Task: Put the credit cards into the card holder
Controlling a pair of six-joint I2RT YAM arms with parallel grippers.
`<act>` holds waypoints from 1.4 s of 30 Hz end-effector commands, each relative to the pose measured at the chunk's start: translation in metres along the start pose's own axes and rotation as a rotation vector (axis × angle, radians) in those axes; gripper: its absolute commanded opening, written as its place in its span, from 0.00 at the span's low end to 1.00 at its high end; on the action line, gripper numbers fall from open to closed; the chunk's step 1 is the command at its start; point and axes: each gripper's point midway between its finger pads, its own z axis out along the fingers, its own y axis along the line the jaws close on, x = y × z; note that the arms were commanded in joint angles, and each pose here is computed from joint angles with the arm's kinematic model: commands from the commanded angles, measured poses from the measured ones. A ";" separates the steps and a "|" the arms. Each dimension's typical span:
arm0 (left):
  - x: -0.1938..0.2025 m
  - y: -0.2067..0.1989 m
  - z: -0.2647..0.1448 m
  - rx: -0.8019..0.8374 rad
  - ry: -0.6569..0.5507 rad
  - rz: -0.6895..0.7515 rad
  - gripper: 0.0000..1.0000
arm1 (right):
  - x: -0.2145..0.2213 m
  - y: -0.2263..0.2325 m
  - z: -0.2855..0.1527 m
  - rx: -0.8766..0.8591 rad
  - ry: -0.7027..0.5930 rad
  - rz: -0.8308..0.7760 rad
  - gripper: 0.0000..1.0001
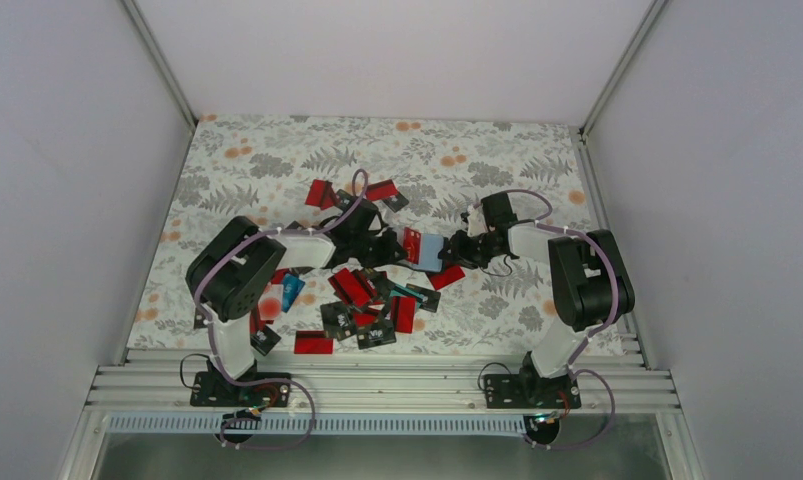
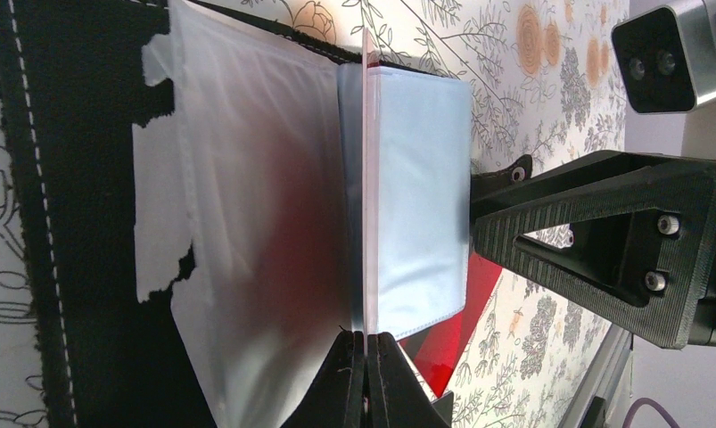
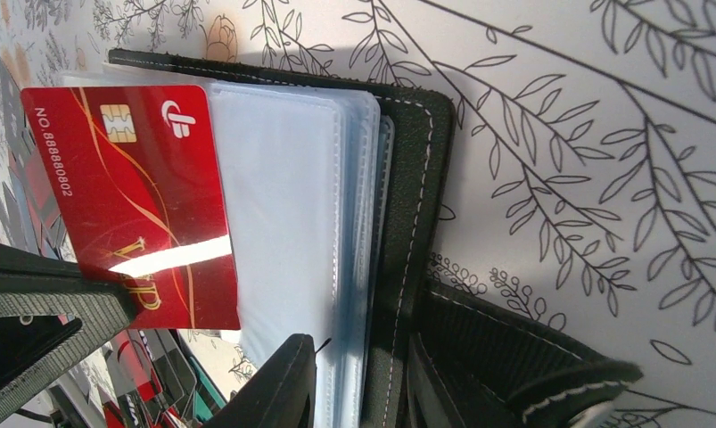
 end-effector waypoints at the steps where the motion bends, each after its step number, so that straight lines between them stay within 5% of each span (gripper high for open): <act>1: 0.011 0.006 0.008 -0.026 0.059 -0.037 0.02 | 0.005 -0.011 0.007 0.020 0.014 0.000 0.29; 27: 0.017 0.018 0.007 -0.073 0.075 -0.157 0.02 | 0.005 -0.011 0.007 0.018 0.017 -0.004 0.29; 42: 0.024 0.014 0.019 -0.055 0.174 -0.081 0.02 | 0.005 -0.010 0.008 0.012 0.025 -0.010 0.29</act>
